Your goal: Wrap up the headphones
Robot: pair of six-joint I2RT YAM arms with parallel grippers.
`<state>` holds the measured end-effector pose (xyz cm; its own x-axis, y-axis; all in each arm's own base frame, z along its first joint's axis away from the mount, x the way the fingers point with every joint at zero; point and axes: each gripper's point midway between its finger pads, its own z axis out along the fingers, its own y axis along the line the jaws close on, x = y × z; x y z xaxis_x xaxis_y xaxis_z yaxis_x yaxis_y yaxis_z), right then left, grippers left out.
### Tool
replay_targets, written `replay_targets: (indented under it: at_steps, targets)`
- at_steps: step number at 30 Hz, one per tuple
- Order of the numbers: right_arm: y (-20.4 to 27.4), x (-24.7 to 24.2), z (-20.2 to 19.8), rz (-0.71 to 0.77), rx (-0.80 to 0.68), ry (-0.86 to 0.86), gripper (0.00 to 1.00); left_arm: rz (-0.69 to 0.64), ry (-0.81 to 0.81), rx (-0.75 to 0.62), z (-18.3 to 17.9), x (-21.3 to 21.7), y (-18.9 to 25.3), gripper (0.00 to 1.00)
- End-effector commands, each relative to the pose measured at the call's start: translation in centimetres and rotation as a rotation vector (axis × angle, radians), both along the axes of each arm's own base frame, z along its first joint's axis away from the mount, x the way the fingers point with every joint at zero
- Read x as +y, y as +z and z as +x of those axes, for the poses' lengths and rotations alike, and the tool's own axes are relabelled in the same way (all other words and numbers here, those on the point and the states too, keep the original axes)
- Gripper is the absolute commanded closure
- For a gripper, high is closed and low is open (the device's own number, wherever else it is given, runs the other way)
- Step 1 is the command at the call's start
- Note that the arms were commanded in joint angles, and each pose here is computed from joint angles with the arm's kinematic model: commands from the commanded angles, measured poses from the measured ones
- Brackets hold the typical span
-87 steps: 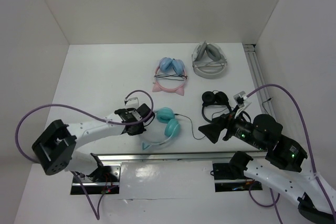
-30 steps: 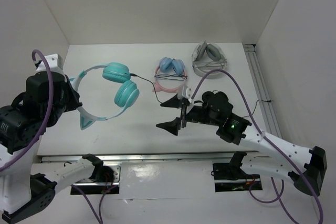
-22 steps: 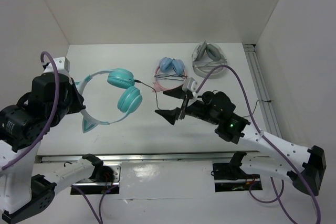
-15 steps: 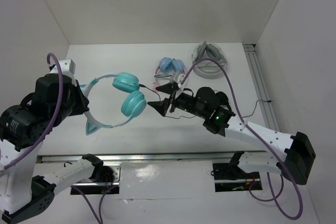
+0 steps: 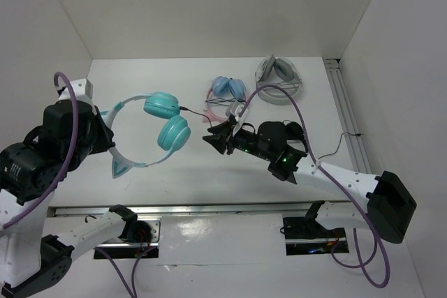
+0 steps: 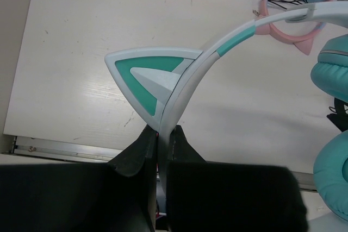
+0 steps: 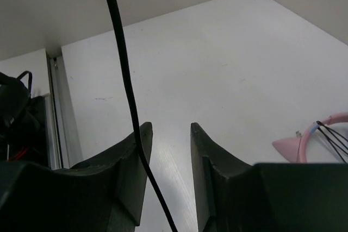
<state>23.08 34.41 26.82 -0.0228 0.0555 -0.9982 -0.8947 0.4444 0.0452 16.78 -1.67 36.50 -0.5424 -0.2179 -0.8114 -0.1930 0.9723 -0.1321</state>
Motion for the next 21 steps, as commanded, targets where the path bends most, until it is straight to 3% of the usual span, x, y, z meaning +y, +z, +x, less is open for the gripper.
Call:
replay_targets:
  at_steps: [1, 21]
  targets:
    - [3.0, -0.4, -0.3, 0.092, -0.077, 0.004, 0.57, -0.120, 0.048, -0.167, 0.8, -0.2, 3.7, 1.00]
    - [-7.7, -0.3, 4.8, -0.014, 0.135, -0.011, 0.54, -0.145, 0.169, -0.235, 0.9, 1.4, 6.1, 1.00]
